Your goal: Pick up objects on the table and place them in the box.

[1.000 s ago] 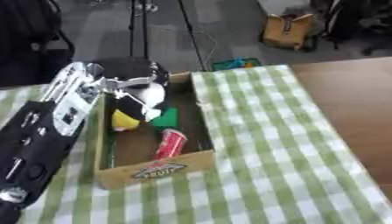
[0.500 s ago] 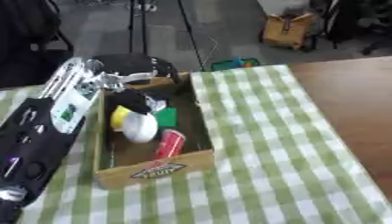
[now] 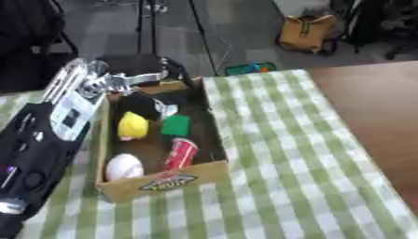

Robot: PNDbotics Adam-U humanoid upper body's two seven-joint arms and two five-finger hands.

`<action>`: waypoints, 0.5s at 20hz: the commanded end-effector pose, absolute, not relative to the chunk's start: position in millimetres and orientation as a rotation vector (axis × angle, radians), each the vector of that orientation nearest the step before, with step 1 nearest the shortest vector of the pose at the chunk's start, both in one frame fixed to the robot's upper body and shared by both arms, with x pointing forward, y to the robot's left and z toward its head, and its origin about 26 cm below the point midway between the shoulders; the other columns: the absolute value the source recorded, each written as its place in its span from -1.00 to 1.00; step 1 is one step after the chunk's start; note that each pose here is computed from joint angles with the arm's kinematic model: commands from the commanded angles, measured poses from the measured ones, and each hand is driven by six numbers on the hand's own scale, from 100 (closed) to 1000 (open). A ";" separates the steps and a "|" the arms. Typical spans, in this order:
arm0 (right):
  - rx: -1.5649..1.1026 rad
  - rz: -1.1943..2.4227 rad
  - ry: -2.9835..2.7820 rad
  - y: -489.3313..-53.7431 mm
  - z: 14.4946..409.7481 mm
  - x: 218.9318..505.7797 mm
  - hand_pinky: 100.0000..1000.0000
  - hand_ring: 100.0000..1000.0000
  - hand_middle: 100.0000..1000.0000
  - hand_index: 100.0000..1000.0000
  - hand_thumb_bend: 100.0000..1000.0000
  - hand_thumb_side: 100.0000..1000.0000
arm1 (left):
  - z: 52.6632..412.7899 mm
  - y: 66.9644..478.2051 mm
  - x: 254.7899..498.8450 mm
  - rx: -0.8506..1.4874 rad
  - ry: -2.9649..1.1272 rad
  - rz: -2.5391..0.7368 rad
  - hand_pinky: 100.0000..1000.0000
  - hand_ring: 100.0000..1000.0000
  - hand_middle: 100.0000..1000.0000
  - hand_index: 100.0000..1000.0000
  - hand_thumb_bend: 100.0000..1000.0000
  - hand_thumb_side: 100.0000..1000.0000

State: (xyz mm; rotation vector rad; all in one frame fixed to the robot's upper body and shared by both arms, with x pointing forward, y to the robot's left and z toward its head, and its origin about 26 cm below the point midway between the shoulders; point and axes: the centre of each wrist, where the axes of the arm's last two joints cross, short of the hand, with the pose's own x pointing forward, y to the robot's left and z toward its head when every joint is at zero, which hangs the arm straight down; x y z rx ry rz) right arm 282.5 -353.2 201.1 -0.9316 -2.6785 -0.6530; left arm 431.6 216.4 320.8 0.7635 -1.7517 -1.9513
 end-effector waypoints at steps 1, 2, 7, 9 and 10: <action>-0.935 -0.659 -2.724 -353.9 211.3 278.8 -0.01 -0.06 -0.24 -0.08 -1.00 -0.06 | 357.8 228.5 402.0 0.763 -2.008 -1.913 -0.48 0.14 0.14 0.50 -1.00 -0.04; -0.941 -0.662 -2.724 -354.6 211.5 278.5 -0.01 -0.06 -0.24 -0.08 -1.00 -0.06 | 364.7 235.1 384.4 0.744 -2.204 -1.772 -0.63 0.06 0.08 0.46 -1.00 -0.02; -0.953 -0.671 -2.726 -355.4 212.8 278.5 -0.01 -0.05 -0.24 -0.08 -1.00 -0.06 | 362.4 240.4 312.4 0.584 -2.695 -1.278 -1.00 -0.48 -0.29 0.16 -1.00 -0.09; -0.955 -0.676 -2.728 -355.6 213.4 278.6 -0.01 -0.05 -0.24 -0.08 -1.00 -0.07 | 352.2 244.0 303.1 0.550 -2.741 -1.187 -1.00 -0.51 -0.37 0.04 -1.00 -0.07; -0.957 -0.680 -2.729 -355.8 213.7 278.6 -0.01 -0.05 -0.24 -0.08 -1.00 -0.07 | 343.0 249.8 302.9 0.540 -2.775 -1.131 -1.00 -0.51 -0.37 0.04 -1.00 -0.07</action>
